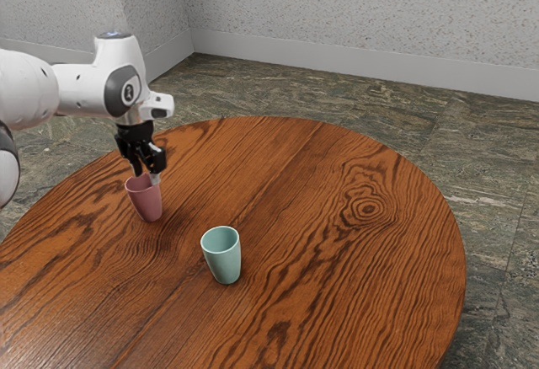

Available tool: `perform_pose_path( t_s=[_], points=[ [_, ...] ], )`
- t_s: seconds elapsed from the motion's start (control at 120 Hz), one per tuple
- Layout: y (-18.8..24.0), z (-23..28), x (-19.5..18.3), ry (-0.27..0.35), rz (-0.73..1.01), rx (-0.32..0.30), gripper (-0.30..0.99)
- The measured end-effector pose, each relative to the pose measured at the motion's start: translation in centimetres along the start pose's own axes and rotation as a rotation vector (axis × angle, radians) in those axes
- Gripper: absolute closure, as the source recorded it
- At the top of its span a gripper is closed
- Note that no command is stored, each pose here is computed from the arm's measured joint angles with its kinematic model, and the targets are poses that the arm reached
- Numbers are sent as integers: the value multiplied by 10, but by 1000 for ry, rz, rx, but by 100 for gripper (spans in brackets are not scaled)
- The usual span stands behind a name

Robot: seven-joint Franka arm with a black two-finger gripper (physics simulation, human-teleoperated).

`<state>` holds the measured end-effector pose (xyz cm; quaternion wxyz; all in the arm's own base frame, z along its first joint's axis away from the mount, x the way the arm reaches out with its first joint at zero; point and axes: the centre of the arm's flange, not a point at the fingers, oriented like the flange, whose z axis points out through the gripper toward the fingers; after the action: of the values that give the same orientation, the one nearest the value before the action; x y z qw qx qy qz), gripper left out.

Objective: Place the left cup onto the right cup

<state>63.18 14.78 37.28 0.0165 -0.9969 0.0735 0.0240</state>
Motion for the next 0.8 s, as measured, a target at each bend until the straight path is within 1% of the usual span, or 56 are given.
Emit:
perform_pose_path(
  t_s=[0.242,0.8],
  points=[
    [-4,17,4,-11,3,-10,32],
    [-3,48,9,-41,19,-10,33]
  ],
)
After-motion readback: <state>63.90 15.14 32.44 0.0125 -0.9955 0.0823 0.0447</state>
